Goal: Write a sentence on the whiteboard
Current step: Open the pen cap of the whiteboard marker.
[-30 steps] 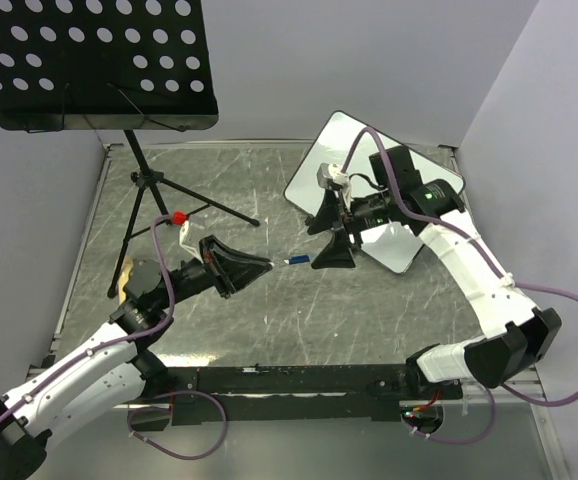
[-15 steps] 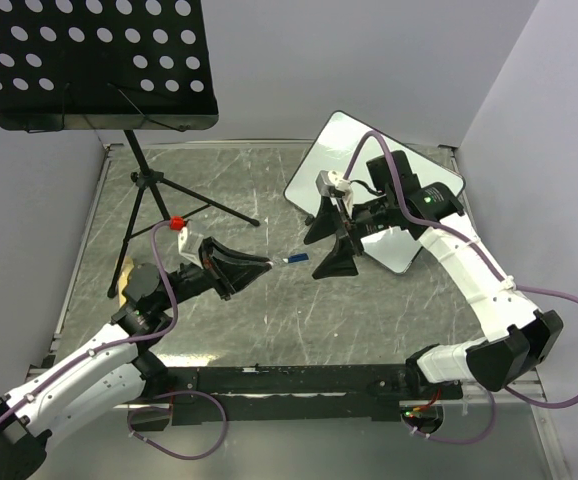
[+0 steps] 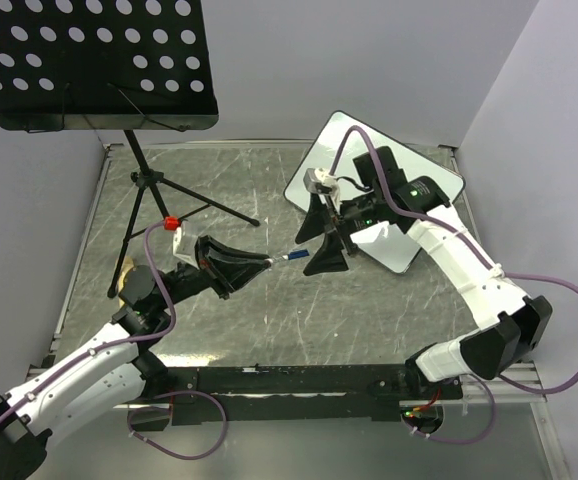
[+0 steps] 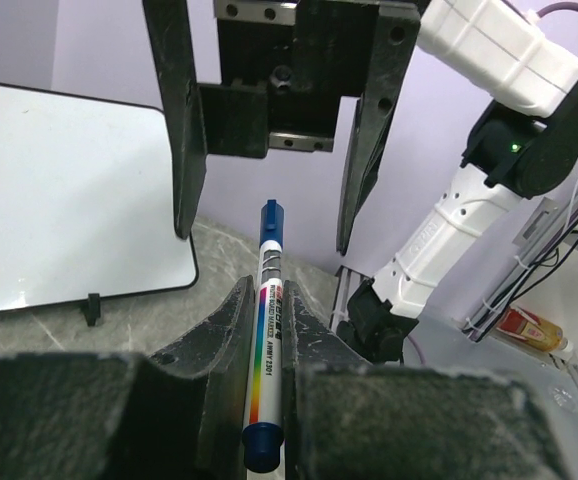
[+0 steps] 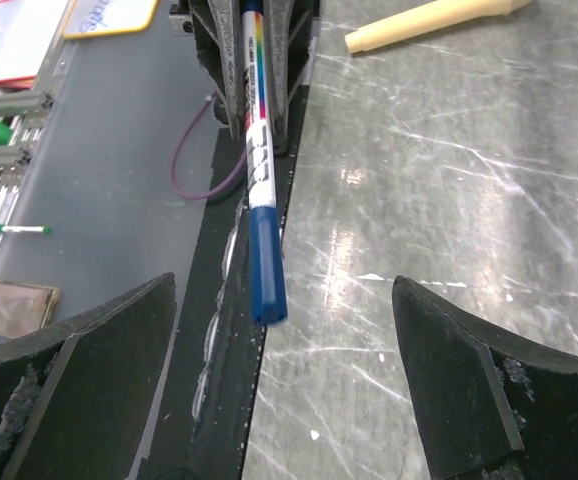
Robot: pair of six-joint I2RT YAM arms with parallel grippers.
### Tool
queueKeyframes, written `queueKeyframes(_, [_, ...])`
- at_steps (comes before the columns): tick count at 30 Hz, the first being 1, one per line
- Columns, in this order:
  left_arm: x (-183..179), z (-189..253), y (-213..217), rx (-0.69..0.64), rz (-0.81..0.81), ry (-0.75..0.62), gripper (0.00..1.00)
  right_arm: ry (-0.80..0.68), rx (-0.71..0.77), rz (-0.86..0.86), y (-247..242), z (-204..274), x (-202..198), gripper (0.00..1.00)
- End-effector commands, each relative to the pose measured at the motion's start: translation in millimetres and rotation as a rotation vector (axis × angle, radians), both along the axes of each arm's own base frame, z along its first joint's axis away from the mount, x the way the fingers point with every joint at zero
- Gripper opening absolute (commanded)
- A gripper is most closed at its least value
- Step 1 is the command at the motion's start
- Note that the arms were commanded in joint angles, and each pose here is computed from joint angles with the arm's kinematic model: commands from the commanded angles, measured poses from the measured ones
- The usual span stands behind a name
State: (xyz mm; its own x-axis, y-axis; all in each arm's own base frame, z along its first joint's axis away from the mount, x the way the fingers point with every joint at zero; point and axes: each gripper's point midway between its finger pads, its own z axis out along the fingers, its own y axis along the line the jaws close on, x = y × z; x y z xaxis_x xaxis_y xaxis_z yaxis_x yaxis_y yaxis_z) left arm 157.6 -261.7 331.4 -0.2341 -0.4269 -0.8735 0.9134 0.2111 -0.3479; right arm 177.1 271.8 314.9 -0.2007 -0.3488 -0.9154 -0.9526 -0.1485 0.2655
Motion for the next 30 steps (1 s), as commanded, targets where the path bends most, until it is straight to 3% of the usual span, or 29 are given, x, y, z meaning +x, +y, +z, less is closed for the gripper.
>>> queueKeyframes(1, [-7.7, 16.1, -0.3, -0.049, -0.036, -0.046, 0.01, -0.021, 0.032, 0.044, 9.8, 15.3, -5.0, 0.93])
queueKeyframes(7, [-6.8, 16.3, -0.8, -0.053, -0.036, -0.039, 0.01, 0.001, 0.016, 0.065, 18.4, 11.9, -8.0, 0.79])
queueKeyframes(10, [-6.0, 15.0, -0.5, -0.054, -0.032, -0.033, 0.01, 0.008, 0.013, 0.064, 20.0, 11.9, -7.3, 0.62])
queueKeyframes(11, [-5.5, 14.8, -0.4, -0.055, -0.03, -0.029, 0.01, 0.012, 0.009, 0.062, 19.9, 11.4, -7.1, 0.5])
queueKeyframes(16, [-4.4, 15.1, 1.4, -0.055, -0.015, -0.026, 0.01, 0.009, 0.001, 0.057, 19.5, 8.7, -6.1, 0.36])
queueKeyframes(19, [-2.8, 14.3, 2.8, -0.054, -0.003, -0.021, 0.01, 0.011, 0.0, 0.054, 18.2, 8.7, -6.3, 0.17])
queueKeyframes(20, [-3.2, 14.2, 2.7, -0.055, -0.004, -0.017, 0.01, 0.008, 0.0, 0.06, 18.4, 8.1, -6.9, 0.04])
queueKeyframes(21, [-3.5, 14.6, 3.8, -0.059, -0.002, -0.02, 0.01, 0.011, -0.001, 0.064, 17.5, 8.6, -8.7, 0.0])
queueKeyframes(30, [-7.6, 19.5, 17.1, -0.093, 0.046, -0.034, 0.01, 0.005, 0.004, 0.076, 12.5, 3.3, -8.8, 0.0])
